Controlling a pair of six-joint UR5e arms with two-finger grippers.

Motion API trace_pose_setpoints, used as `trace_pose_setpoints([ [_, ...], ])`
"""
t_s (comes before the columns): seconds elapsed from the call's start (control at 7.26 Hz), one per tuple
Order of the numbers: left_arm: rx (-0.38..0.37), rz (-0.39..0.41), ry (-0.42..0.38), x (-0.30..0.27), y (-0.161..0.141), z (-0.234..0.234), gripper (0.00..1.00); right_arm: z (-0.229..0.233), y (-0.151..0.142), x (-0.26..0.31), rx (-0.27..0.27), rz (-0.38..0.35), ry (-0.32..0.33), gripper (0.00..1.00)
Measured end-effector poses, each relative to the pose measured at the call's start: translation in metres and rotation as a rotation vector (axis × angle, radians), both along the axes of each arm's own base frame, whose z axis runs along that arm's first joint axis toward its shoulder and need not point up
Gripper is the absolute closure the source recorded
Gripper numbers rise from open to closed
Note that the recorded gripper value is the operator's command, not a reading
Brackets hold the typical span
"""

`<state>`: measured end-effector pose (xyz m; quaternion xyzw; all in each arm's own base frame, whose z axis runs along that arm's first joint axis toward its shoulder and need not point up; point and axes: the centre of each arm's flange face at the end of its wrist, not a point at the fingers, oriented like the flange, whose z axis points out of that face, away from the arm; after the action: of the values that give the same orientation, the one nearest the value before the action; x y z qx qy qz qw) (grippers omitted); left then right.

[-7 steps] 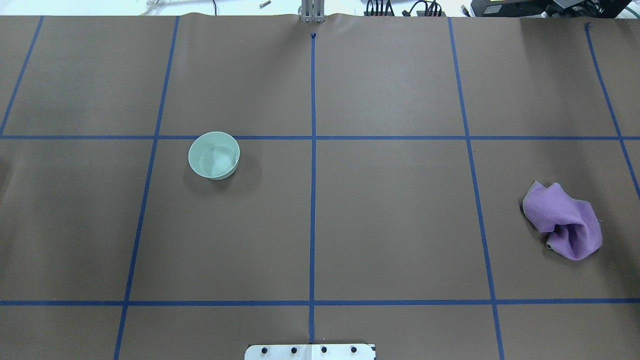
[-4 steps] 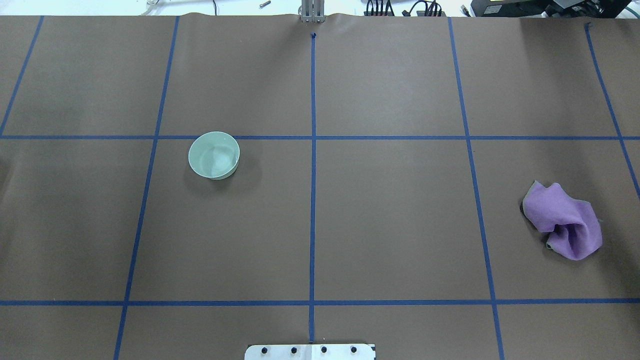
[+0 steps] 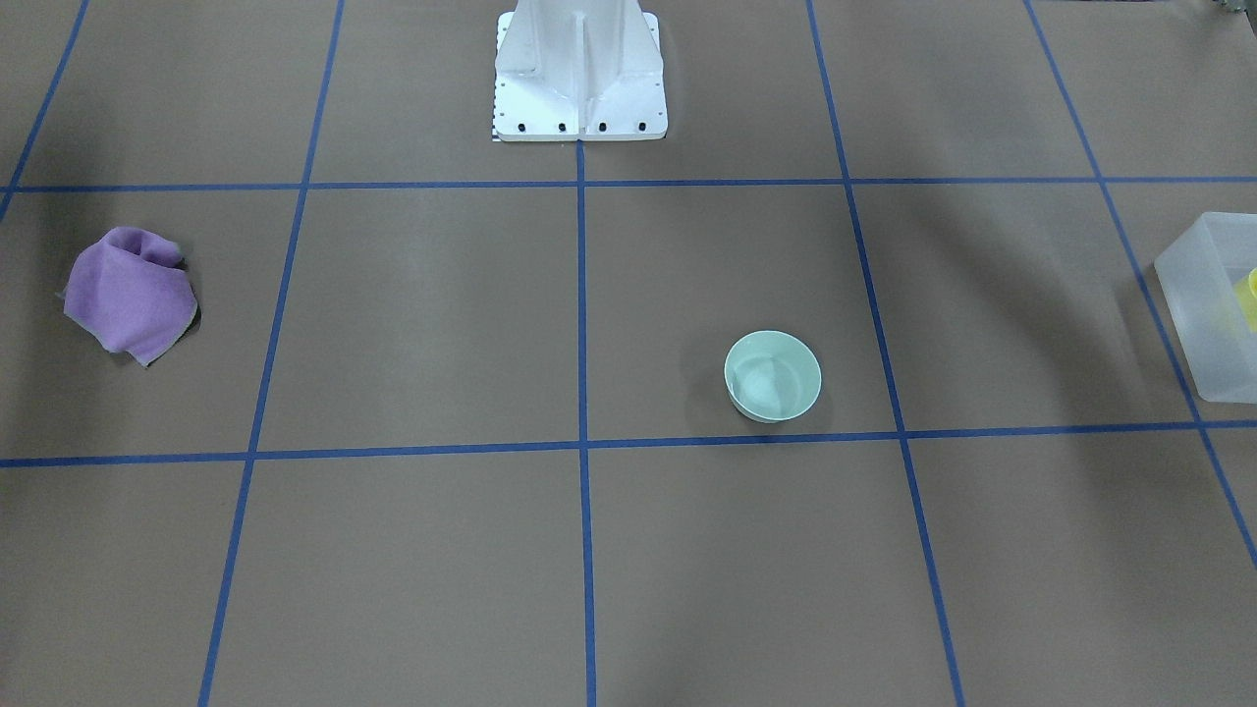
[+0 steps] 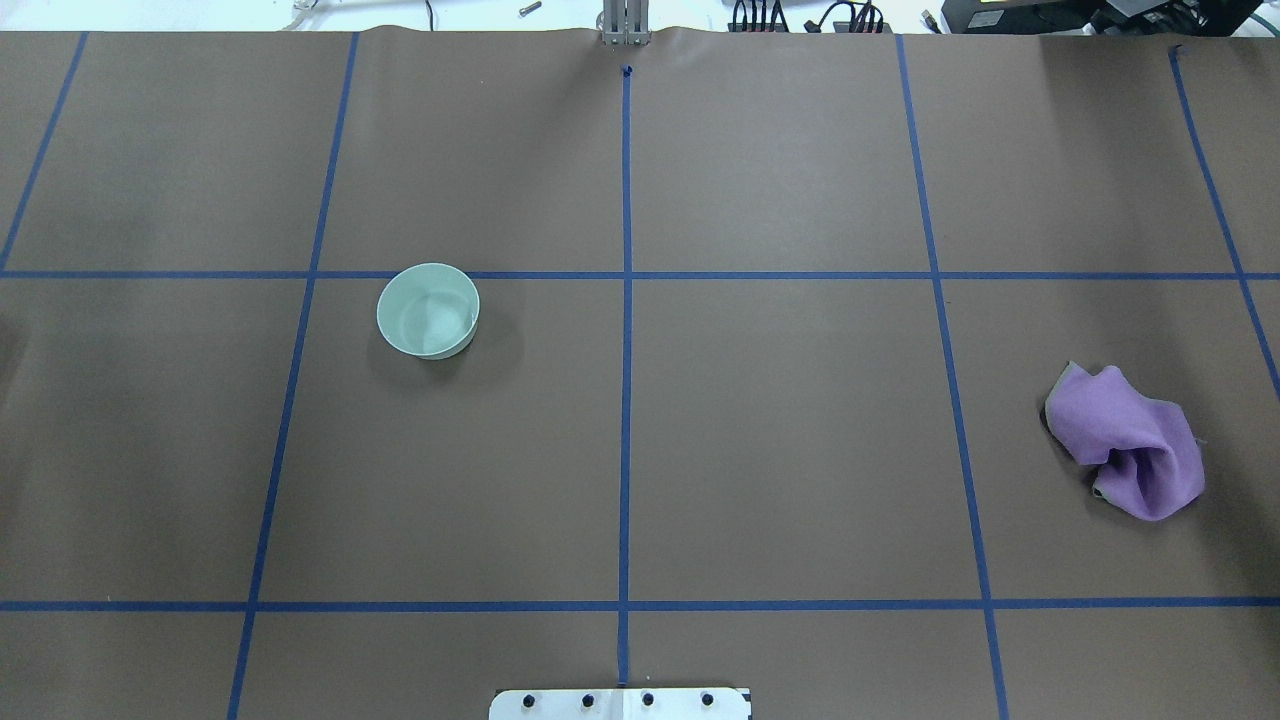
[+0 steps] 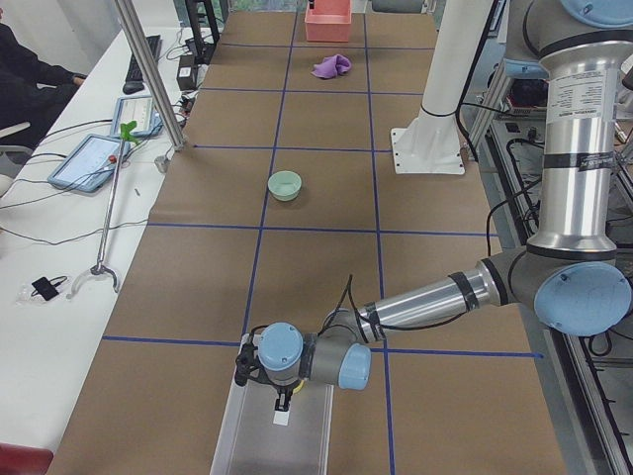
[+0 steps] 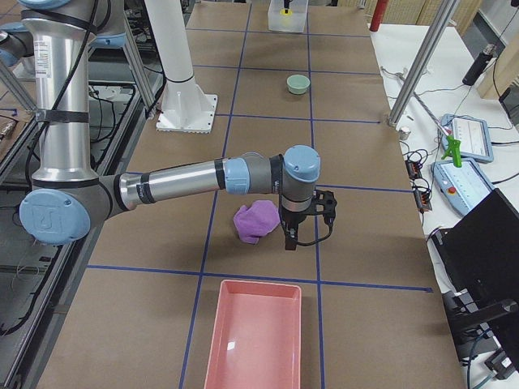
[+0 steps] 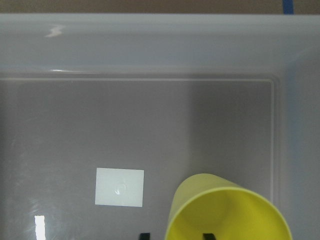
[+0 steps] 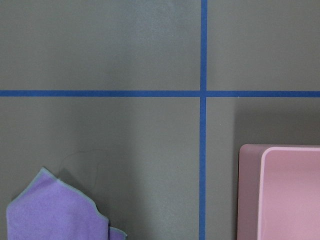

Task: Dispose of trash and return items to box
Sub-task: 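Lower the yellow cup into the clear bin and open the left gripper, then reach the right gripper down onto the purple cloth while the left arm returns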

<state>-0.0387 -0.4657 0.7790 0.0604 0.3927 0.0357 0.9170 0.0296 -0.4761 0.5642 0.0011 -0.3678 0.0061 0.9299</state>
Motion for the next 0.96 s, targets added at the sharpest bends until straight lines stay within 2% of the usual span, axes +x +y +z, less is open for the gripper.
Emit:
trace_pose_setpoints([
  [0.28,0.011,-0.047,0.001,-0.022,-0.025,-0.05,0.02,-0.002,0.0,-0.006,-0.001,-0.01,-0.019,0.0],
  [0.55,-0.038,-0.107,0.003,-0.044,-0.068,-0.149,0.02,-0.009,-0.006,-0.036,0.021,-0.072,-0.027,0.0],
  [0.83,-0.109,-0.227,0.031,-0.034,-0.079,-0.249,0.02,-0.021,-0.011,-0.081,0.121,-0.161,-0.048,0.0],
  [0.96,-0.139,-0.266,0.05,-0.015,-0.078,-0.28,0.02,-0.022,-0.01,-0.103,0.146,-0.201,-0.059,0.0],
])
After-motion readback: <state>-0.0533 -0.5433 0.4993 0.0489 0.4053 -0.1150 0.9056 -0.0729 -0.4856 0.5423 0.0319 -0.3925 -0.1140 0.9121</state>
